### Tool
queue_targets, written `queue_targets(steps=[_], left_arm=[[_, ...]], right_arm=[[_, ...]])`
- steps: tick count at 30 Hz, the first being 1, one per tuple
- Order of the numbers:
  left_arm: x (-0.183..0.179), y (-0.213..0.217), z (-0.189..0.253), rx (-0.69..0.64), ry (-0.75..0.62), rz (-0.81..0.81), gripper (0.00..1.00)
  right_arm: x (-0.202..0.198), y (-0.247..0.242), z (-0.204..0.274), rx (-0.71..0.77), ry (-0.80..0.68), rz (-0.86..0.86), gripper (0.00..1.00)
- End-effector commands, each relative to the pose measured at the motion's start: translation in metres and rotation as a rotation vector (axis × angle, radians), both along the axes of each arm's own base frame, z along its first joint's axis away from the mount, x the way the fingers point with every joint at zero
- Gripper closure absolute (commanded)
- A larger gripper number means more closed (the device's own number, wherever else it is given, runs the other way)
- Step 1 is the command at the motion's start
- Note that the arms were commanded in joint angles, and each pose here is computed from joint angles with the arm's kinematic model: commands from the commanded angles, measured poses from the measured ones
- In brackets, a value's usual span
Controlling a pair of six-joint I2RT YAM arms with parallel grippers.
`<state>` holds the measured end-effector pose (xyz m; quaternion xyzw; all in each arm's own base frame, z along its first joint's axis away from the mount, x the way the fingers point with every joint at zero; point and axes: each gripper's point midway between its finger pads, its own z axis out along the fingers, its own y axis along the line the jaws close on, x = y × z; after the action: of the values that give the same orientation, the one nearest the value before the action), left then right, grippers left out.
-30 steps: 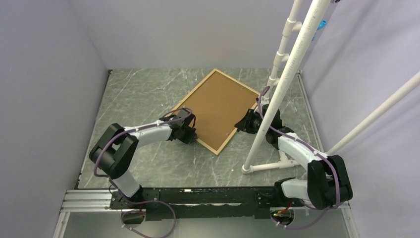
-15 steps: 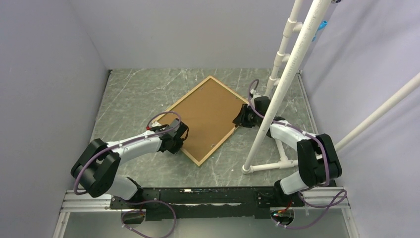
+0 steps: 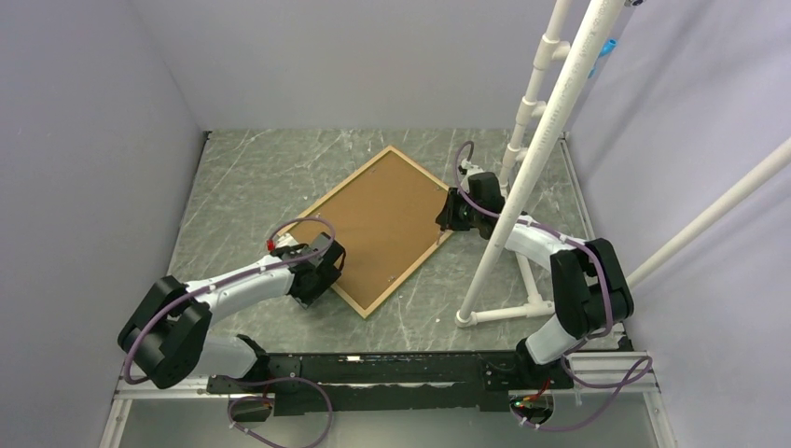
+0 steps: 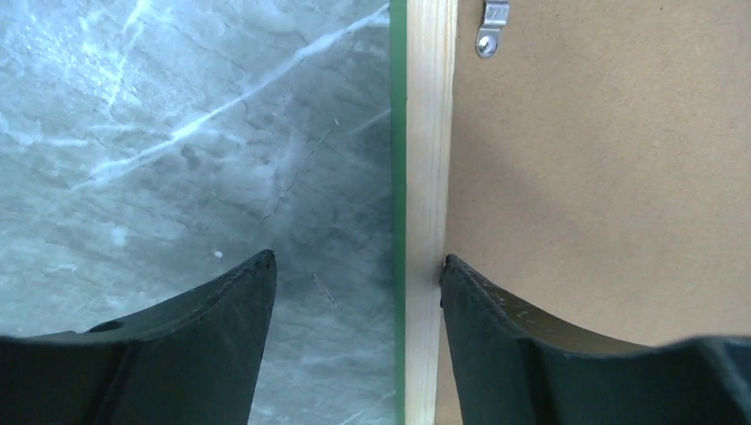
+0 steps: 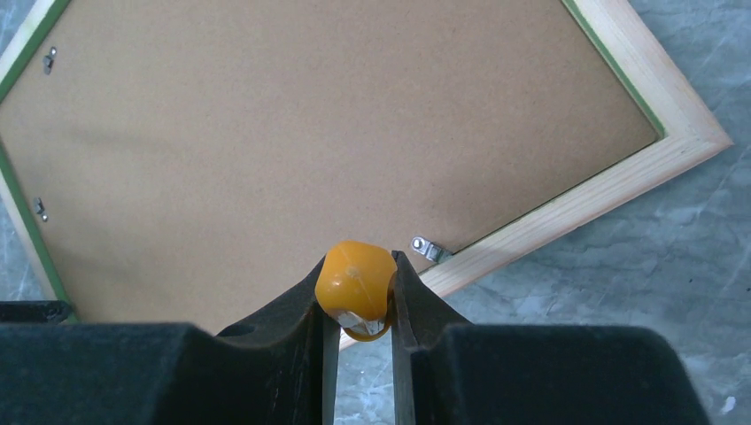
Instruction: Take the photo out of the frame
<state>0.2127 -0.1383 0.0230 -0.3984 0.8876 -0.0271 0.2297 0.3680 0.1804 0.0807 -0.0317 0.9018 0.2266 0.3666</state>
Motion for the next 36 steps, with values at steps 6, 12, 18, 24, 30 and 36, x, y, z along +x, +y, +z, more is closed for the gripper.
queue_targets(steps=[6, 12, 18, 24, 30, 36], left_arm=[[-0.024, -0.003, -0.018, 0.005, 0.1, -0.211, 0.26], [-0.018, -0.01, -0.006, -0.022, 0.058, -0.241, 0.22], [-0.014, -0.022, -0.003, -0.071, 0.037, -0.273, 0.2], [-0.017, -0.021, -0.014, -0.091, 0.071, -0.243, 0.23], [-0.018, -0.025, -0.016, -0.12, 0.077, -0.274, 0.24], [-0.001, -0.042, 0.011, -0.165, -0.056, -0.397, 0.2]], right_arm=[[0.028, -0.002, 0.021, -0.052, -0.158, 0.029, 1.0], [0.035, 0.005, 0.031, -0.023, -0.181, 0.044, 1.0], [0.042, -0.006, 0.015, -0.098, -0.181, 0.007, 1.0], [0.045, -0.011, 0.005, -0.146, -0.194, -0.008, 1.0], [0.047, -0.013, 0.003, -0.195, -0.201, -0.035, 1.0], [0.049, -0.001, 0.005, -0.139, -0.191, -0.013, 1.0]])
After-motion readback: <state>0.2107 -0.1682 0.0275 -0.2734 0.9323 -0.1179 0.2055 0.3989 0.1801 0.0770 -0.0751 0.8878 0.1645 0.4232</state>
